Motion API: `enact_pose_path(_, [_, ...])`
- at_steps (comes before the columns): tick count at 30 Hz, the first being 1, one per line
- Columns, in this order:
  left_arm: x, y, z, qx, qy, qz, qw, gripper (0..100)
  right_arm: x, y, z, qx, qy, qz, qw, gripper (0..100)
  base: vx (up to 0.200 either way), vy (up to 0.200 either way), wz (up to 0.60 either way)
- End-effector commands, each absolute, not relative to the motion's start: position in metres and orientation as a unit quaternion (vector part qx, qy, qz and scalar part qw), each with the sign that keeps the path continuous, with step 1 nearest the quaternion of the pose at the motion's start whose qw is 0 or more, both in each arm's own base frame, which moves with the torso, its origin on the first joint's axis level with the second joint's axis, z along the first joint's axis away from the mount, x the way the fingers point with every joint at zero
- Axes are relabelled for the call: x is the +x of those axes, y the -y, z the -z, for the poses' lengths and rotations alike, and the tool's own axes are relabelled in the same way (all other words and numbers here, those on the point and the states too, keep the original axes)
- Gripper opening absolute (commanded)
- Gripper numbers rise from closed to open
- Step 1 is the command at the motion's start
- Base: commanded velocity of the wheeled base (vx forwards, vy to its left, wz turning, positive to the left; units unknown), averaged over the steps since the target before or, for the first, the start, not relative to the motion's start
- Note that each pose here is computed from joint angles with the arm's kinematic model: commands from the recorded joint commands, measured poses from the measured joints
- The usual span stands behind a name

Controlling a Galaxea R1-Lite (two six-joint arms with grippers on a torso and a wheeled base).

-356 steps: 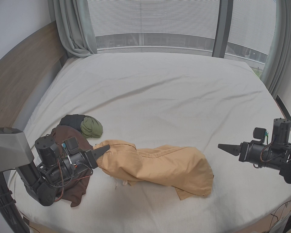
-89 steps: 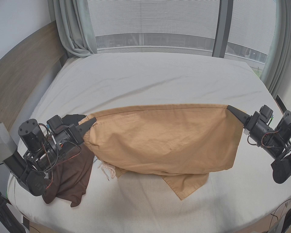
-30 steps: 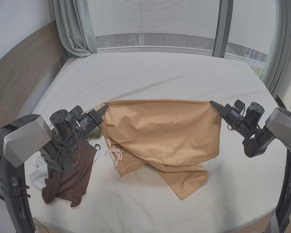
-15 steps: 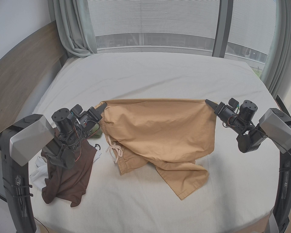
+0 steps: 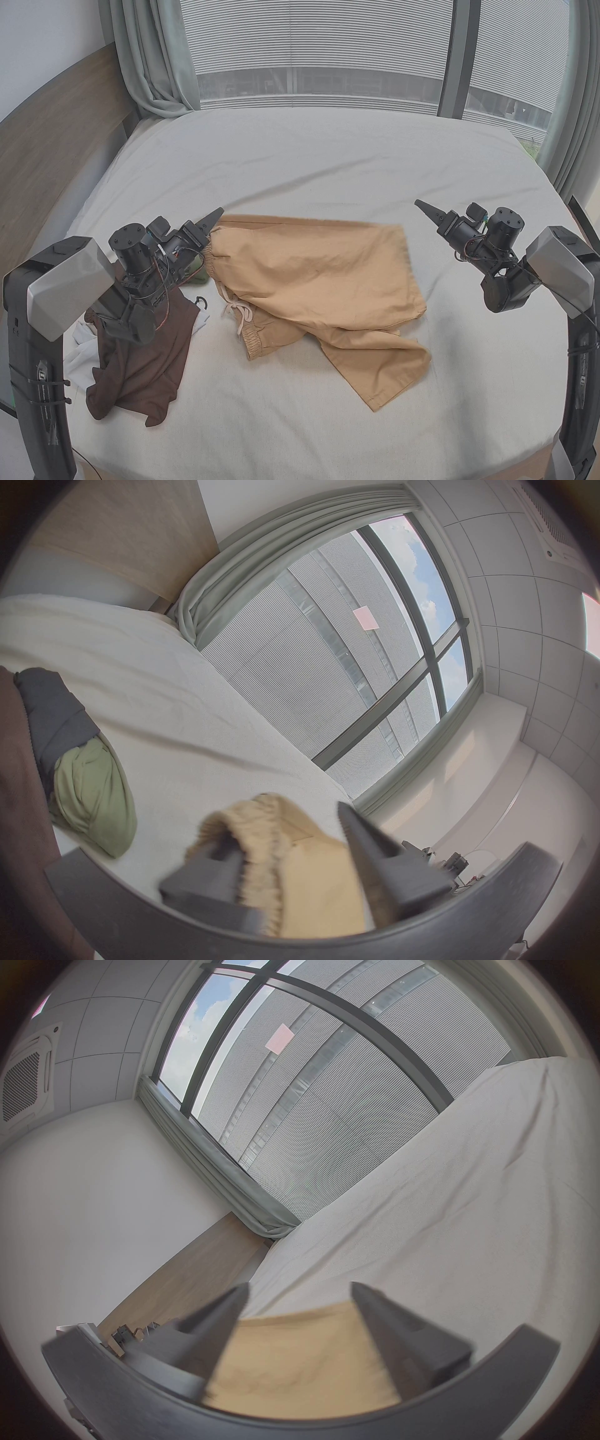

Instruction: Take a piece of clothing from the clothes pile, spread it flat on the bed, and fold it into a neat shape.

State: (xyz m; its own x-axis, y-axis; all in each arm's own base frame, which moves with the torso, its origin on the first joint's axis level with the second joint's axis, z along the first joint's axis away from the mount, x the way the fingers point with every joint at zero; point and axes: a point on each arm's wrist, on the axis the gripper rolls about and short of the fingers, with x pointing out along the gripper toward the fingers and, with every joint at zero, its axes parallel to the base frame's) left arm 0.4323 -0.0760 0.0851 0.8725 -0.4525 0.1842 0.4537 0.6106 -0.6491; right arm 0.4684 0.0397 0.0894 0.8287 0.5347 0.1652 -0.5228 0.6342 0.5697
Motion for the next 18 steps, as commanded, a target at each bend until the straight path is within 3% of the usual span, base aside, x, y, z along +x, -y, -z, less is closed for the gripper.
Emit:
enact_pose_path(1, [0.435,0.077,-0.089,-0.371,-0.002,0.253,0.894,100,0.471,-0.039,-0.083,0.313,-0.014,-0.290,0.904,100,0.000,0.000,0.00])
enact_pose_path(8, [0.437,0.069,-0.078,-0.384,-0.064,0.212,0.897,100,0.442,-0.039,-0.075,0.289,-0.044,-0.280,0.914,100,0.000,0.000,0.00])
enact_pose_path(18, [0.412,0.051,-0.100,-0.384,-0.092,0.167,0.903,100,0.383,-0.044,-0.070,0.286,-0.071,-0.281,0.914,100,0.000,0.000,0.00])
